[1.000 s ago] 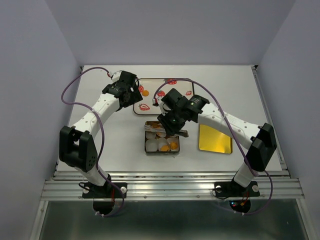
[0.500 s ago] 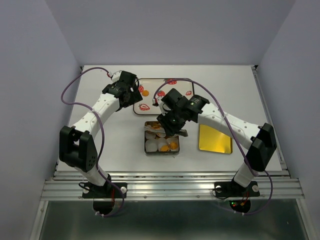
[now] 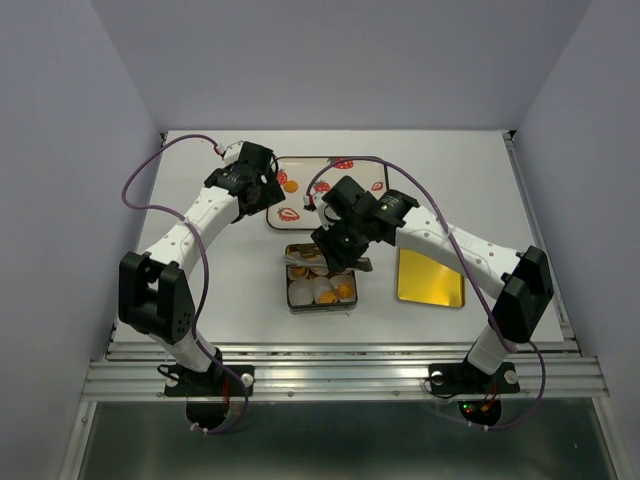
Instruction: Pack the cookies
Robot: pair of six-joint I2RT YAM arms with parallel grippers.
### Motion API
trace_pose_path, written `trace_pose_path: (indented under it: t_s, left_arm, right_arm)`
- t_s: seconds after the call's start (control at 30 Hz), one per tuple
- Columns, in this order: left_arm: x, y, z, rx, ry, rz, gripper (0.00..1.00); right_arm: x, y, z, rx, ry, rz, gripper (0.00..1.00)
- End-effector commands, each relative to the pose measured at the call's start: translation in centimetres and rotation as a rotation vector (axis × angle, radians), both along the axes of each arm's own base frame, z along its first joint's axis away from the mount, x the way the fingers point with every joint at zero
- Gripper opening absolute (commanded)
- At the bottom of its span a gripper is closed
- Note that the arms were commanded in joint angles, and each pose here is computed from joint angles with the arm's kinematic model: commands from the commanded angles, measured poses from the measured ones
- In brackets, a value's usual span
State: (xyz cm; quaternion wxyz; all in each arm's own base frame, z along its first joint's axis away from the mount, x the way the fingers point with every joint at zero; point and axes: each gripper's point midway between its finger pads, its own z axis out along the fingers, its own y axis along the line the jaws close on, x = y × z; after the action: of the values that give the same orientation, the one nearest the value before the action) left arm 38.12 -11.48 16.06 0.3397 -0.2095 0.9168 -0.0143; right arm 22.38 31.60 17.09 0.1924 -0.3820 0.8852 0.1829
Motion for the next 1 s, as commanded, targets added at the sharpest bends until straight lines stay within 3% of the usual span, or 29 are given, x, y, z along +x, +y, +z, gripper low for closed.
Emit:
trace_pose_path:
  t_s: [0.0, 0.5, 0.77, 0.97]
  left_arm:
    - [0.3, 0.6, 1.2, 0.014, -0.027, 0.013, 0.99]
    - [0.6, 0.3, 1.5, 0.006, -0.031, 0.011, 0.99]
    - [1.1, 0.1, 2.4, -0.013, -0.058, 0.021, 0.99]
    - [0.9, -0.1, 2.2, -0.049, -0.070, 0.047, 0.99]
  right_arm:
    - [0.2, 1.4, 2.7, 0.100, -0.049, 0.010, 0.50]
    - [2.6, 1.5, 5.4, 0.122, -0.146, -0.106, 0.46]
    - [10.6, 0.7, 9.3, 0.227, -0.202, -0.314, 0.46]
    - [17.4, -0.6, 7.0, 0.149, -0.257, -0.400, 0.45]
